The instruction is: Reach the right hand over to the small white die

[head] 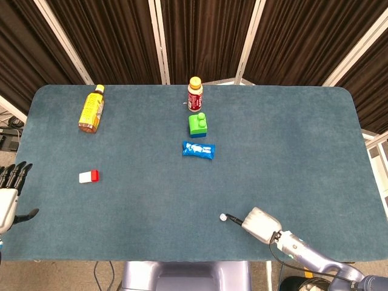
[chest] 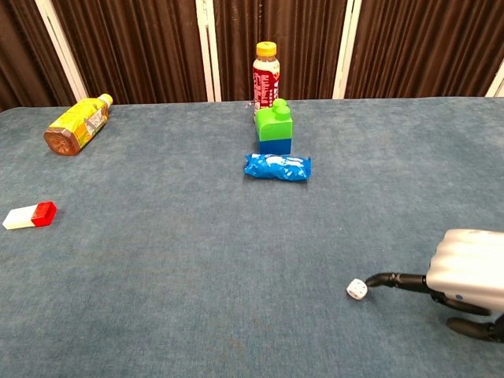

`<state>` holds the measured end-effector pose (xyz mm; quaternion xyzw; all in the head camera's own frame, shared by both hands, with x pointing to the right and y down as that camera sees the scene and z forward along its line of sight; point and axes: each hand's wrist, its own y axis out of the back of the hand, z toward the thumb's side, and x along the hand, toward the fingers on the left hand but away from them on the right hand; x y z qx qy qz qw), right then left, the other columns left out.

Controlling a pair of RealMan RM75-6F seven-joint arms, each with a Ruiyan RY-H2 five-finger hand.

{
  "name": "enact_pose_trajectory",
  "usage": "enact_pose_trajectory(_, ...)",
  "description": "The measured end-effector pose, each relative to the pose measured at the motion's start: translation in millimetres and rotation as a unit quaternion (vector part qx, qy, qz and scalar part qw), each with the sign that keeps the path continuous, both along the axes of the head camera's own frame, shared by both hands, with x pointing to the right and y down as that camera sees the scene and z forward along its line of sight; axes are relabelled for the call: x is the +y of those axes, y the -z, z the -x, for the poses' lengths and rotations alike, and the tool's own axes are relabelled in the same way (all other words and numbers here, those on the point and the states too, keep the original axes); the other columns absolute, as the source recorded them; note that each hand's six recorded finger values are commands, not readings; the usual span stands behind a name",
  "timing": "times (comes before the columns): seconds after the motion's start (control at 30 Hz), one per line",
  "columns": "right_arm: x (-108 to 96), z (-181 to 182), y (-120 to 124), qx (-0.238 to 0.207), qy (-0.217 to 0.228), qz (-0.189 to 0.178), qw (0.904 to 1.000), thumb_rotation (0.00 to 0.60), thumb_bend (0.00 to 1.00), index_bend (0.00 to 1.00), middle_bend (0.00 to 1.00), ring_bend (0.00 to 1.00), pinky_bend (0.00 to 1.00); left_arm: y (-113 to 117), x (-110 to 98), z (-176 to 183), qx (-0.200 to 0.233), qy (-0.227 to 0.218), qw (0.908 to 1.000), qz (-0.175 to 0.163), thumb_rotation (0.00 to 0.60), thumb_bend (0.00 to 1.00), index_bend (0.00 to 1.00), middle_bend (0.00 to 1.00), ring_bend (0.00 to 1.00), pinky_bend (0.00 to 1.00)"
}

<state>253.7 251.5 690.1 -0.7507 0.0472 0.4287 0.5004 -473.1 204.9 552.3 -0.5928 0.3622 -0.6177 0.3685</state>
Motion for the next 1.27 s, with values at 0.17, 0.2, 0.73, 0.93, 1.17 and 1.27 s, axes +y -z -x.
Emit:
enact_pose_trajectory(0.17, -15.7, -3.6, -2.4, 0.004, -0.023, -0.010, 0.9997, 0.600, 0.50, 0.00, 0.79, 0.77, 1.00, -0.4, -0.2, -0.6, 0.000, -0.001, 1.0000, 0.000, 0.600, 0.00, 0.00, 0.00, 0.00, 0.00)
enact_pose_trajectory(0.2, -18.2, -3.4, -1.4, 0.002, -0.027, -0.012, 0.9996, 0.600, 0.49, 0.00, 0.79, 0.77, 1.00, -0.5, -0.2, -0.6, 0.000, -0.001, 1.0000, 0.000, 0.600, 0.00, 0.00, 0.00, 0.00, 0.00)
enact_pose_trajectory(0.73, -62.0, -16.4, 69.1, -0.068, -0.079, -0.105, 0.9889, 0.600, 0.47, 0.00, 0.73, 0.66, 0.74, 4.2, -0.6, -3.5, 0.013, -0.003, 0.9999, -0.003, 0.600, 0.00, 0.00, 0.00, 0.00, 0.00)
enact_pose_trajectory(0.93, -72.9, -46.4, 115.6, -0.114, -0.152, -0.169, 0.9671, 0.600, 0.20, 0.00, 0.21, 0.07, 0.07, 10.4, 1.9, -9.7, 0.024, -0.014, 0.9996, -0.007, 0.600, 0.00, 0.00, 0.00, 0.00, 0.00)
enact_pose_trajectory(1.17, -62.3, -100.9, 148.4, -0.134, -0.315, -0.148, 0.9280, 0.600, 0.00, 0.00, 0.00, 0.00, 0.00, 18.9, 4.9, -9.7, 0.017, -0.019, 0.9993, -0.026, 0.600, 0.00, 0.00, 0.00, 0.00, 0.00)
enact_pose_trajectory(1.27, -55.8, -118.2, 154.0, -0.124, -0.351, -0.145, 0.9165, 0.600, 0.00, 0.00, 0.00, 0.00, 0.00, 22.0, 7.8, -11.5, 0.006, -0.026, 0.9989, -0.040, 0.600, 0.00, 0.00, 0.00, 0.00, 0.00)
